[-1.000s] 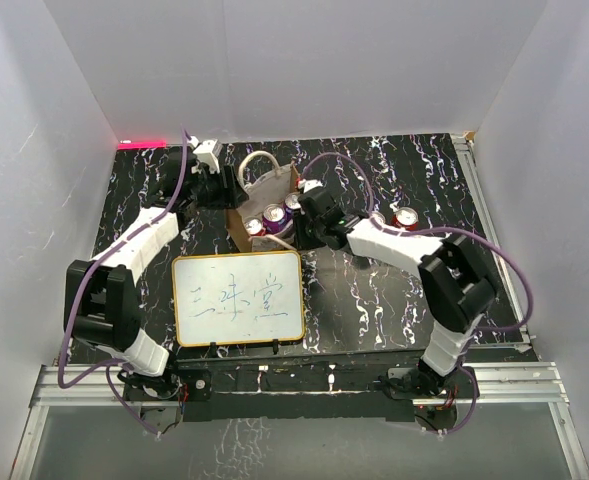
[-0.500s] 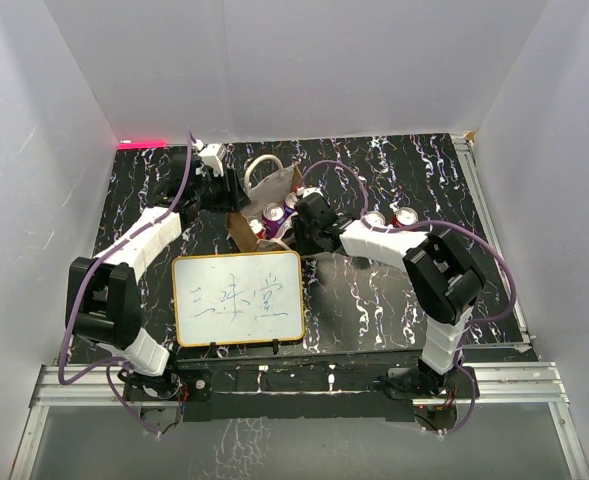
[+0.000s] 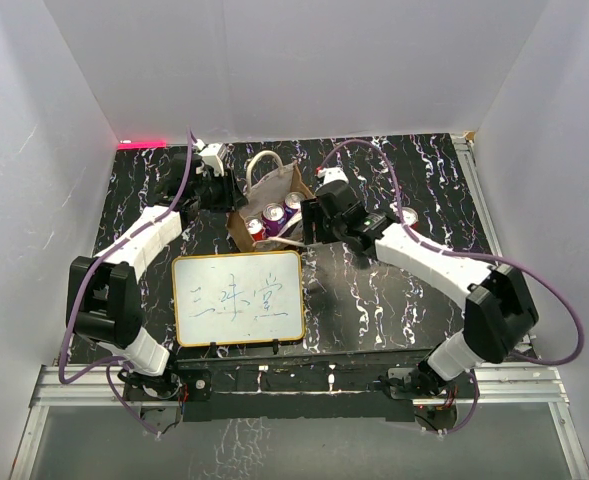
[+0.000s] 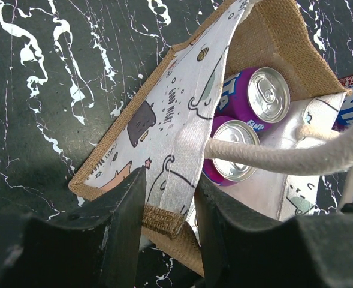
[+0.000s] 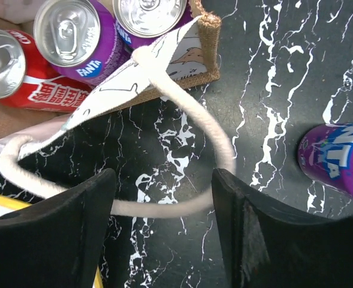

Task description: Take the beverage out of the canvas bag

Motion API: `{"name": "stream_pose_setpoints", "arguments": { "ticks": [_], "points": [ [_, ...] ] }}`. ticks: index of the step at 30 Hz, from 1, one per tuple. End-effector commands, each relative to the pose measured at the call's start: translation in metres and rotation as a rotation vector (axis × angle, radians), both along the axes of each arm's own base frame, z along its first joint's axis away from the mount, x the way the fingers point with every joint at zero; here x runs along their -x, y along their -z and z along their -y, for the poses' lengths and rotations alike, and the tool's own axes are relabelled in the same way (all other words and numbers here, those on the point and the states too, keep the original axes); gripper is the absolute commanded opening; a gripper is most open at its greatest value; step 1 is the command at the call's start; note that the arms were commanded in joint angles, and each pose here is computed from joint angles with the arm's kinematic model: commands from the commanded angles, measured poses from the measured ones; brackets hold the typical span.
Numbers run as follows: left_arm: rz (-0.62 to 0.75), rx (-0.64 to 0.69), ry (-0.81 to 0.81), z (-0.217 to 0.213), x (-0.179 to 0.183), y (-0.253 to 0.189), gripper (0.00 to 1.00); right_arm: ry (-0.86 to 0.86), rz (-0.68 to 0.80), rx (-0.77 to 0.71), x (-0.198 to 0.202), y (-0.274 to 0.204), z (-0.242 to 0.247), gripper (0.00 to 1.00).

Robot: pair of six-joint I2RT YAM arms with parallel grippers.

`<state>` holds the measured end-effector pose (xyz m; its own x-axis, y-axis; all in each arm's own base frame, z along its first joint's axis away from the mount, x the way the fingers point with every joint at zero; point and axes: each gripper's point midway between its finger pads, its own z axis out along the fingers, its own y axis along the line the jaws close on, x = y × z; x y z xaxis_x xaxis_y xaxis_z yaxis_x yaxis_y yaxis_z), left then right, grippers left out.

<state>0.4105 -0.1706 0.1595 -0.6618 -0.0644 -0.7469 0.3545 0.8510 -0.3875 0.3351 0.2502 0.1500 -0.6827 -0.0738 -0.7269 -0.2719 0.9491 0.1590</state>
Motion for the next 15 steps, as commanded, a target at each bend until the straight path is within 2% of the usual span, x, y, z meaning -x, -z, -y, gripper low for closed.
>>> {"name": "stream_pose_setpoints", "arguments": {
  "ticks": [1,8,15],
  "points": [
    [0.021,0.024,0.03,0.008,-0.003,-0.015,0.34,-0.018,0.098,-0.068,-0.001,-0.049,0.0,0.71],
    [0.022,0.021,0.031,0.008,-0.002,-0.015,0.32,-0.154,0.202,-0.219,-0.003,-0.116,-0.033,0.85],
    [0.017,0.022,0.033,0.009,-0.002,-0.014,0.28,-0.183,0.189,-0.264,-0.023,-0.128,-0.066,0.87]
  ]
}}
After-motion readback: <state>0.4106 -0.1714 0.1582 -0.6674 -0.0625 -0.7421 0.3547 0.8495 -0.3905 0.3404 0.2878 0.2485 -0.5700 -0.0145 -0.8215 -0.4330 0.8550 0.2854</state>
